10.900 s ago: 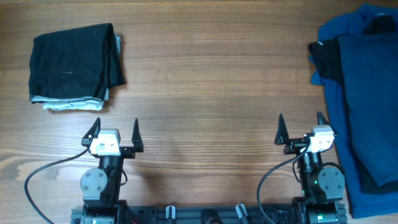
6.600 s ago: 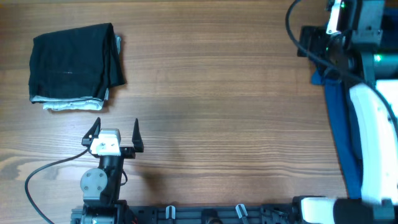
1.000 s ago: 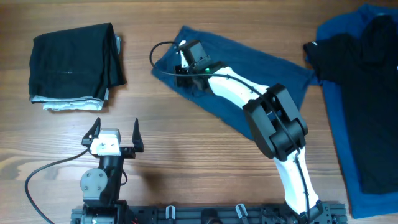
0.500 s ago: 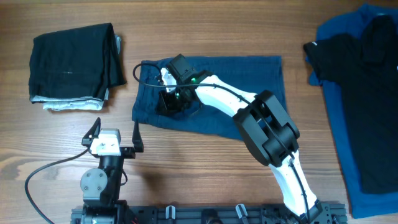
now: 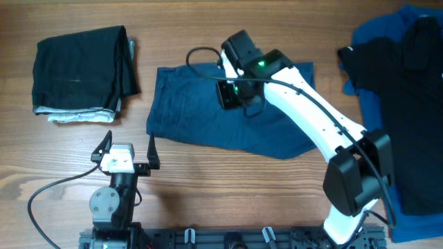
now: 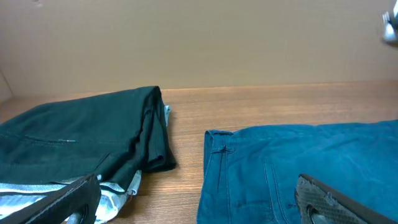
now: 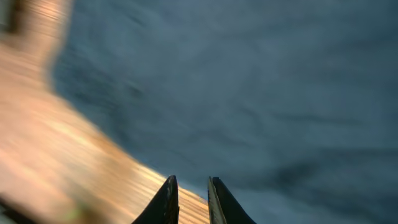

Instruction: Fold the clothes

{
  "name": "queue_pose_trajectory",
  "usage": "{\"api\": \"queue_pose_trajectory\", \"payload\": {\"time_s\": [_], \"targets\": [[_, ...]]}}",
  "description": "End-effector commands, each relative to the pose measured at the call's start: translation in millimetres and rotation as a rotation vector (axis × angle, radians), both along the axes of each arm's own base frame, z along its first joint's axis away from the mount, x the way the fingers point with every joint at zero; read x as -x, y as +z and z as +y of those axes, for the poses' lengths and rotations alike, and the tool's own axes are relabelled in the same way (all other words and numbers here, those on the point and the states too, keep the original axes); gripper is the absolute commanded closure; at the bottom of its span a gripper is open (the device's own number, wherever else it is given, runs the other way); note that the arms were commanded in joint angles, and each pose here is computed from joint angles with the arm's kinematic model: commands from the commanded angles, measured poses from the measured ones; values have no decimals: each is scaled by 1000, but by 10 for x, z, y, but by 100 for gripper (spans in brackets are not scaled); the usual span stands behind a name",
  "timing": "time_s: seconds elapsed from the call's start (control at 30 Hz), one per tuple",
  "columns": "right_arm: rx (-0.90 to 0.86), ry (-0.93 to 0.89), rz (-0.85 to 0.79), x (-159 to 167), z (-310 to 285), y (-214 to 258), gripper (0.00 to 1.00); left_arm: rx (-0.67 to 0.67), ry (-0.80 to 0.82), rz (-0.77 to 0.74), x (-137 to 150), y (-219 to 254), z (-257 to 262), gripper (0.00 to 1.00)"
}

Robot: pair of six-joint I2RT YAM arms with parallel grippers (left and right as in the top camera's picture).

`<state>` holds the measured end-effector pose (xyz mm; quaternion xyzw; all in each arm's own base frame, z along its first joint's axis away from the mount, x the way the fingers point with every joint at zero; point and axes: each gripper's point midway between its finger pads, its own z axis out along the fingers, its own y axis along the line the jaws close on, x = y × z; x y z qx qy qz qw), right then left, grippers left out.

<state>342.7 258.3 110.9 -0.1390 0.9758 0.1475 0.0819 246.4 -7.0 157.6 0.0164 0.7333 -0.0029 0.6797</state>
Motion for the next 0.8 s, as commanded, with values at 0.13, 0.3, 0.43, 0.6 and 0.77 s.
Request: {"api": "queue_pose_trajectory", "payload": {"time_s": [0.13,0.3,0.43,0.6,0.77], "targets": [[218,-21,-2,90,-433,-653,85,-14,-14,-1,2,-11,-26,0],[210,-34,-13,168,-535,-1047,90,-14,-14,-1,2,-11,-26,0],[227,-27,12,300,-614,-1209,90,-14,-14,-1,2,-11,-26,0],[230,-9,118,556,-659,-1254,91,-14,-14,-1,2,-11,-26,0],[232,60,186,744,-678,-1249,91,-14,-14,-1,2,-11,-26,0]]}}
